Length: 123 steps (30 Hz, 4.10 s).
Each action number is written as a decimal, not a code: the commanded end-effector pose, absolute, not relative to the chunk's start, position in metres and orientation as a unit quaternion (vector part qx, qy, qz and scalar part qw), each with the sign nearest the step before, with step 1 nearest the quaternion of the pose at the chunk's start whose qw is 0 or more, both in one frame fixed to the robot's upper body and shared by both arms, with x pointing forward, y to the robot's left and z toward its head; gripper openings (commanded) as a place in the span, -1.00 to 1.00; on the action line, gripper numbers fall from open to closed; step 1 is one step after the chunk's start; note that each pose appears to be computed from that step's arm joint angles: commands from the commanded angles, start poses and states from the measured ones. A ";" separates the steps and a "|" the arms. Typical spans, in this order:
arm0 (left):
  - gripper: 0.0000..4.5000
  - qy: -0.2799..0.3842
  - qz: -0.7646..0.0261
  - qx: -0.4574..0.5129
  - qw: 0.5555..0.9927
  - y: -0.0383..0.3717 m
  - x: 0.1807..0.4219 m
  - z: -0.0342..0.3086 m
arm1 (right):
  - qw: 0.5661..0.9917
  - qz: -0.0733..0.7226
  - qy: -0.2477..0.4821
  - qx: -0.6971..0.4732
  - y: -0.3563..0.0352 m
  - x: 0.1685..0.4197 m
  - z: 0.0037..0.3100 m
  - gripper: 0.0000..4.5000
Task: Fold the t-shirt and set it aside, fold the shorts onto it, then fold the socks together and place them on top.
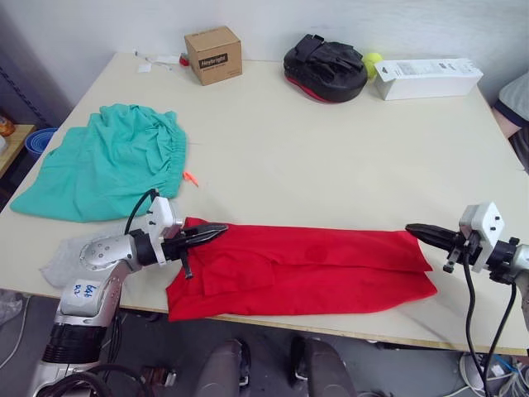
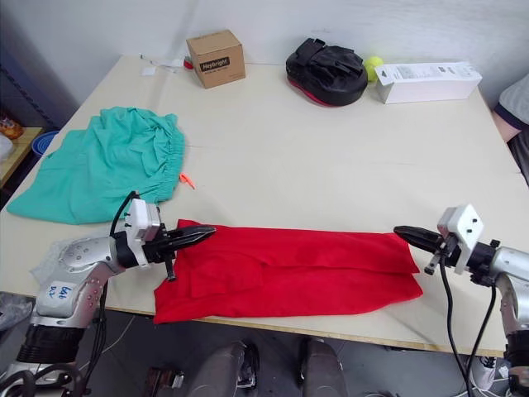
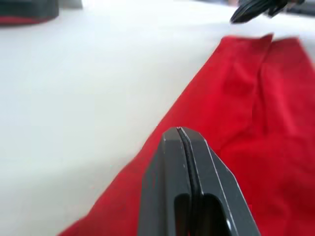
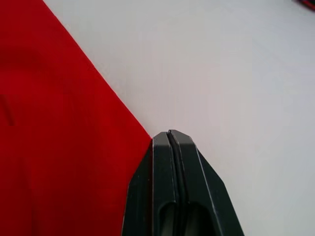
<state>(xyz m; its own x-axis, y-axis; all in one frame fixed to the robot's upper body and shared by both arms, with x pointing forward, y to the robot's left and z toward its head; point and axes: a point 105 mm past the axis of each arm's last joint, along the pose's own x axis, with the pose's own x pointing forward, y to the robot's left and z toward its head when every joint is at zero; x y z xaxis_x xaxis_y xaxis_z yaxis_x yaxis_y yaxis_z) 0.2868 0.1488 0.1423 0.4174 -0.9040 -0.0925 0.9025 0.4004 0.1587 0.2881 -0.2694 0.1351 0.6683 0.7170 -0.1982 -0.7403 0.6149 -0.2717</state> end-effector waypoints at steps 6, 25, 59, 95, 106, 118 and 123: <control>-1.00 0.069 -0.512 0.147 0.843 0.143 0.289 0.107 | 0.878 0.446 0.064 -0.161 -0.237 0.271 0.095 -1.00; -1.00 0.009 -0.537 0.108 0.837 0.188 0.260 0.153 | 0.908 0.381 0.090 -0.148 -0.307 0.256 0.142 -0.76; 1.00 0.005 -0.588 0.121 0.800 0.169 0.229 0.173 | 0.755 0.478 0.322 -0.312 -0.279 0.318 0.133 0.07; 1.00 0.009 -0.529 0.094 0.844 0.170 0.275 0.166 | 0.911 0.366 0.090 -0.169 -0.300 0.380 0.228 0.89; 1.00 0.125 -0.518 0.157 0.831 0.180 0.341 0.144 | 0.908 0.258 0.303 0.131 -0.309 0.288 0.162 0.99; 1.00 0.217 -0.541 0.145 0.799 0.160 0.365 0.123 | 0.935 0.177 0.281 0.123 -0.279 0.307 0.118 0.99; 1.00 0.221 -0.570 0.124 0.782 0.148 0.358 0.121 | 0.935 0.178 0.282 0.121 -0.272 0.315 0.113 0.99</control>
<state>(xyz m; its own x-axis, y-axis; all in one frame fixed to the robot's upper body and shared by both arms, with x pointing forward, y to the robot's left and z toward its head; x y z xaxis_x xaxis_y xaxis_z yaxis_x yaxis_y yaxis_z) 0.3631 0.1558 0.1260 0.3036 -0.8236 -0.4791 0.9338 0.3571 -0.0221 0.3129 -0.2737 0.1225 0.7851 0.4098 -0.4643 -0.2840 0.9045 0.3181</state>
